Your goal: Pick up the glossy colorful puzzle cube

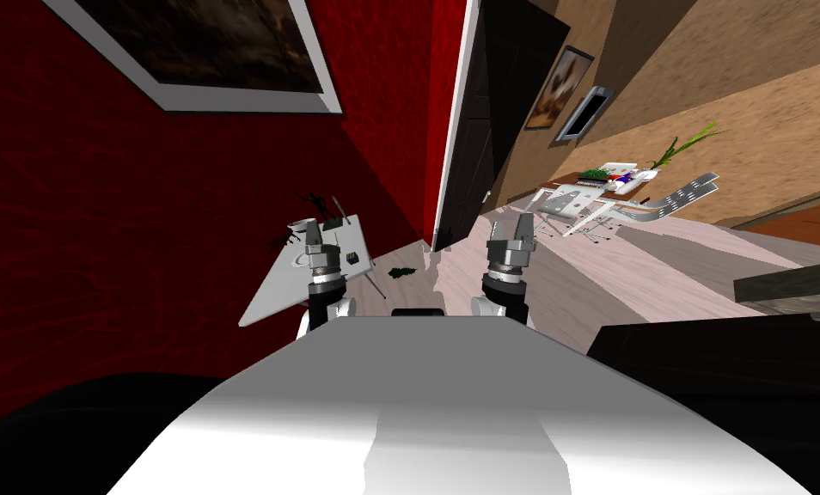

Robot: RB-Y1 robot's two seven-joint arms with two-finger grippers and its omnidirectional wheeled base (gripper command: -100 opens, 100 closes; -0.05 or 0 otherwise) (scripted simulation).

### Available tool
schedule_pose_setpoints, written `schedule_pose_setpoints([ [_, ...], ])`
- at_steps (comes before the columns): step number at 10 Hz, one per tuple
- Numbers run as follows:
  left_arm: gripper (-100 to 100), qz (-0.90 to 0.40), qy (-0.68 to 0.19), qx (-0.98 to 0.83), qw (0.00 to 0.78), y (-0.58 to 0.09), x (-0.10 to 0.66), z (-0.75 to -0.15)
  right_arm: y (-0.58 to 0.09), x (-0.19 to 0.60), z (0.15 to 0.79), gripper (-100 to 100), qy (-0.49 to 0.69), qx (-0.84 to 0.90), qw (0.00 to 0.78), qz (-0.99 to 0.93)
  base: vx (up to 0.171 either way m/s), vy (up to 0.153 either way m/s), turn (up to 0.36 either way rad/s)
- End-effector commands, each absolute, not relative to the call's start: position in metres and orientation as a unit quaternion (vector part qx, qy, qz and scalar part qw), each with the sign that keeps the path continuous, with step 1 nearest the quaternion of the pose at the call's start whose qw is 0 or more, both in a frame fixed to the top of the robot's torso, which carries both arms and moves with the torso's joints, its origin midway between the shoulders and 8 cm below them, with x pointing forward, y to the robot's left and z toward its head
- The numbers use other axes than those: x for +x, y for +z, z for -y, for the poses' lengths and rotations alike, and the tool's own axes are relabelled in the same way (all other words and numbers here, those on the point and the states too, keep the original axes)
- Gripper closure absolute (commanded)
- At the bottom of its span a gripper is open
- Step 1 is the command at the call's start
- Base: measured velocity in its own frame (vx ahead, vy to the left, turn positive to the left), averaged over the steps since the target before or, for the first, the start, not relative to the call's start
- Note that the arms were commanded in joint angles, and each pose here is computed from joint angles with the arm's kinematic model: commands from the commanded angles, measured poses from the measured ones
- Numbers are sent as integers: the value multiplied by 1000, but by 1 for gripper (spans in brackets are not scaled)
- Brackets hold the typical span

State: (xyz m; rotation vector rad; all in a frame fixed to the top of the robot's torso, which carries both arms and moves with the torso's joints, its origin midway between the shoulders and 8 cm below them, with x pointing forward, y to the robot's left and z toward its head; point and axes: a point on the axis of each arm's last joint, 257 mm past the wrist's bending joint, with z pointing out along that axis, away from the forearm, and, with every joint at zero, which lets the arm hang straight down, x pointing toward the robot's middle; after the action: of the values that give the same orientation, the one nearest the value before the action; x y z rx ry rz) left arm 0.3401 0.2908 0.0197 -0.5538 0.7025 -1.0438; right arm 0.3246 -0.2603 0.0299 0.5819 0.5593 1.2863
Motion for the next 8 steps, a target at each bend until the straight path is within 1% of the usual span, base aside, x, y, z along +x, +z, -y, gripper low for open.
schedule_pose_setpoints([
  [1, -100, -344, -474, -252, 771, 11, 341, -293, 30, 325, 260, 0, 583, 264, 725, -254, 11, -25, 2],
  [3, -100, -379, -456, -252, 765, -7, 342, -300, 30, 325, 260, 0, 583, 264, 725, -254, 48, -57, 11],
  [6, -100, -443, -411, -267, 751, -49, 340, -322, 30, 325, 260, 0, 583, 264, 725, -254, 84, -91, 17],
  [7, -100, -444, -410, -268, 750, -51, 339, -323, 30, 325, 260, 0, 583, 264, 725, -254, 68, -66, 12],
  [8, -100, -468, -391, -276, 743, -68, 336, -334, 30, 325, 260, 0, 583, 264, 725, -254, 58, -61, 10],
])
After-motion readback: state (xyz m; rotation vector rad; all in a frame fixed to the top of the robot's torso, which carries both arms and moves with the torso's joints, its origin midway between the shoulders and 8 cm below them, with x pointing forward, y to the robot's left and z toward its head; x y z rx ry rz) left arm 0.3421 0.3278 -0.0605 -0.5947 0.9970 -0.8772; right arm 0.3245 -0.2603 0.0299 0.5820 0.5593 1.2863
